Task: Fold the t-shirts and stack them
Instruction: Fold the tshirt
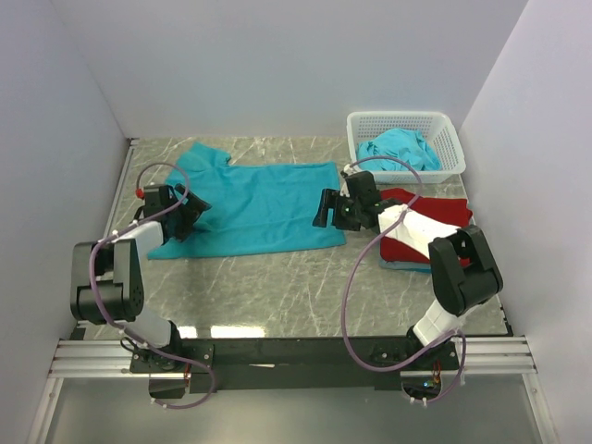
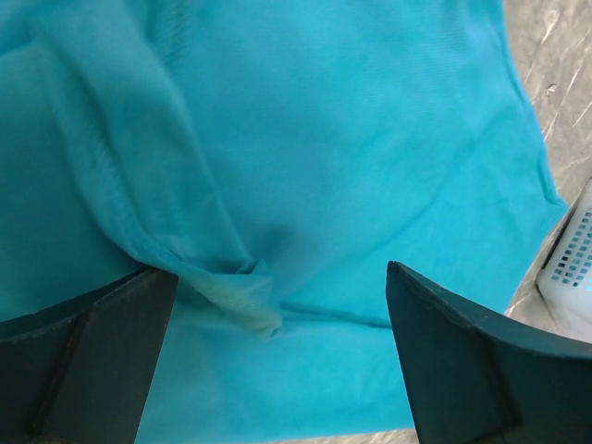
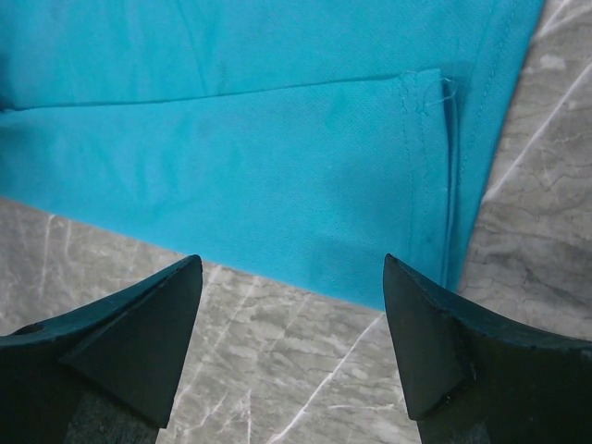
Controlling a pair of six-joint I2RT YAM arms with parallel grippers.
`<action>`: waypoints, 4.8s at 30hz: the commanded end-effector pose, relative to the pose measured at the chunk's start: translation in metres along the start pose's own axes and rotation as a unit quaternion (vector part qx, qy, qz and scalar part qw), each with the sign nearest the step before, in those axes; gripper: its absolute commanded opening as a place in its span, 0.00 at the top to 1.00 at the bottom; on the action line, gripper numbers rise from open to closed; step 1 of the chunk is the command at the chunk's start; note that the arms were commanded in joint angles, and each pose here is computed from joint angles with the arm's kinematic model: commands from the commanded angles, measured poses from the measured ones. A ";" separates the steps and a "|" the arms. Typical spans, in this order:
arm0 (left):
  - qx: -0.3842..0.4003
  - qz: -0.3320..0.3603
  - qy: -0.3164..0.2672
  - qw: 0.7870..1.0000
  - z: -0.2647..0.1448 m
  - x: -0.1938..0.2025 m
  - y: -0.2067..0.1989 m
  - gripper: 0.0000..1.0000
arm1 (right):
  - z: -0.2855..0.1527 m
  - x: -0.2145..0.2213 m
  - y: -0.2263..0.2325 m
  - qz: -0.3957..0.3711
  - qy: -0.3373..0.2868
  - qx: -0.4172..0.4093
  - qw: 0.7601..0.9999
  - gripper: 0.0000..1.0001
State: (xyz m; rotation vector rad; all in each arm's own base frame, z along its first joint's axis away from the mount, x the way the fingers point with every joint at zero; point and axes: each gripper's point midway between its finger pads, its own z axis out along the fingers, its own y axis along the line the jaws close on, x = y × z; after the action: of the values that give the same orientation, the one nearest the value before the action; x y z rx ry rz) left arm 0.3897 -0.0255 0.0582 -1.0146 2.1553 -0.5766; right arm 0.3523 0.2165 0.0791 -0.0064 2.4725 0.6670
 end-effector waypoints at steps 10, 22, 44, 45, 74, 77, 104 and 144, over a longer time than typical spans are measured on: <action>0.036 0.038 -0.014 0.999 0.024 -0.024 -0.053 0.01 | 0.004 -0.011 -0.009 -0.013 -0.007 0.032 0.999 0.15; 0.034 0.096 -0.048 0.994 0.014 -0.051 -0.078 0.00 | -0.002 -0.021 -0.008 -0.022 -0.020 0.041 0.999 0.15; -0.070 0.013 -0.014 0.997 0.002 0.000 0.033 0.01 | 0.048 0.013 -0.011 -0.027 0.047 0.055 0.997 0.14; -0.082 0.005 -0.011 0.997 -0.002 0.004 0.039 0.00 | 0.047 0.026 -0.017 -0.024 0.059 0.060 0.996 0.14; -0.094 -0.068 -0.147 0.982 -0.123 -0.017 0.040 0.01 | -0.052 0.033 0.020 -0.037 -0.035 0.046 0.998 0.11; -0.071 -0.054 -0.167 0.982 -0.126 -0.049 0.003 0.01 | -0.066 -0.009 0.032 -0.035 -0.093 0.049 0.994 0.09; -0.080 0.255 -0.065 0.961 0.130 -0.170 -0.088 0.01 | -0.076 -0.061 -0.023 0.022 -0.156 0.108 0.982 0.07; -0.101 0.289 -0.016 0.952 0.139 -0.131 -0.067 1.00 | -0.016 -0.102 -0.027 0.014 -0.130 0.156 0.979 0.12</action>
State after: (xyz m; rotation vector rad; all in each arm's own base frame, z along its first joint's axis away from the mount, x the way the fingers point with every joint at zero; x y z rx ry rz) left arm 0.5815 0.0402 0.0302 -0.4906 2.4084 0.0273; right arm 0.3997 0.1648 0.1114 0.2244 2.3674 0.2858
